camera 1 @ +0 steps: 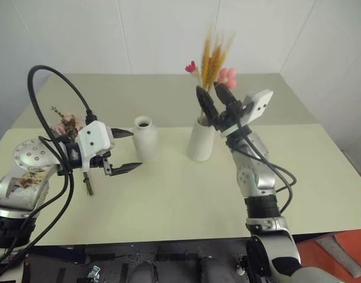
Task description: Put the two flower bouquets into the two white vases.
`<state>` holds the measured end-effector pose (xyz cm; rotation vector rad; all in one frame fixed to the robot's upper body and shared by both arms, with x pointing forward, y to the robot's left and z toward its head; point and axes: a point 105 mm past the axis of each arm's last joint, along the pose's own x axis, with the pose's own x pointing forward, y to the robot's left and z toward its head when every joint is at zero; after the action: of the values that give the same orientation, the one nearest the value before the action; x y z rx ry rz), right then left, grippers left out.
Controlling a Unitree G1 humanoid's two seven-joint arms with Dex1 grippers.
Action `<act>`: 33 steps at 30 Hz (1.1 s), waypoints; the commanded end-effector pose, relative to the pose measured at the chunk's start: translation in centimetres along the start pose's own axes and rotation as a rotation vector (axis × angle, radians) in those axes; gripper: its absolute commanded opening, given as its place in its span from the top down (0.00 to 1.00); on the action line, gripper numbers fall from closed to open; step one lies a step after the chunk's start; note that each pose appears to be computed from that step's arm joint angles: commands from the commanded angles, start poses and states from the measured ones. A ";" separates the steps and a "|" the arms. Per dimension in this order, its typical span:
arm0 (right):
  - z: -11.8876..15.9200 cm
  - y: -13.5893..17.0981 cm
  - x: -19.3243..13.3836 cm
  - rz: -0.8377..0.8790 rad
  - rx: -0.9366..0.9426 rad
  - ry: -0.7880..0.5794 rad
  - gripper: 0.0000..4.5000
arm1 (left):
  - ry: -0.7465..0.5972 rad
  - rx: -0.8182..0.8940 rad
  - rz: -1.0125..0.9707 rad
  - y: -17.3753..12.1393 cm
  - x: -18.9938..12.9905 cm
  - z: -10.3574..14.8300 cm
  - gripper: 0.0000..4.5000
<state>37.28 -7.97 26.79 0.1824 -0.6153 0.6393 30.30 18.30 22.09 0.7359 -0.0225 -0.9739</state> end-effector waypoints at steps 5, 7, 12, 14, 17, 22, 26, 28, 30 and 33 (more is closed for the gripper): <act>0.7 0.7 -3.7 0.100 -0.146 0.241 0.06 | 0.094 -0.124 0.233 1.4 -4.7 -2.3 0.00; 1.4 0.8 -4.7 0.157 -0.151 0.300 0.06 | 0.181 -0.165 0.308 1.6 -5.0 -3.8 0.00; 2.7 0.9 -7.1 0.345 -0.237 0.479 0.06 | 0.333 -0.391 0.566 3.2 -4.3 -6.5 0.00; 3.3 1.1 -7.5 0.415 -0.259 0.512 0.06 | 0.390 -0.518 0.646 3.8 -3.8 -7.4 0.00; 4.0 1.4 -7.1 0.458 -0.253 0.525 0.06 | 0.479 -0.716 0.717 4.0 -3.0 -8.5 0.00; 4.5 3.1 -7.2 0.567 -0.237 0.529 0.06 | 0.552 -0.970 0.918 5.2 -2.6 -10.2 0.00; 4.6 3.7 -7.2 0.578 -0.212 0.521 0.06 | 0.490 -1.168 1.079 5.6 -2.9 -10.1 0.00; 3.9 3.4 -7.4 0.554 -0.218 0.546 0.06 | 0.498 -1.151 1.110 5.3 -2.4 -9.1 0.00; 3.5 3.2 -7.6 0.541 -0.221 0.563 0.06 | 0.519 -1.137 1.204 5.1 -3.0 -9.3 0.00; 3.3 3.5 -7.5 0.539 -0.216 0.562 0.06 | 0.562 -1.149 1.234 4.6 -3.5 -10.6 0.00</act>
<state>29.17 -10.24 24.22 -0.3538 -0.1396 1.0989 35.49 27.19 17.02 -0.1880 0.5264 0.4241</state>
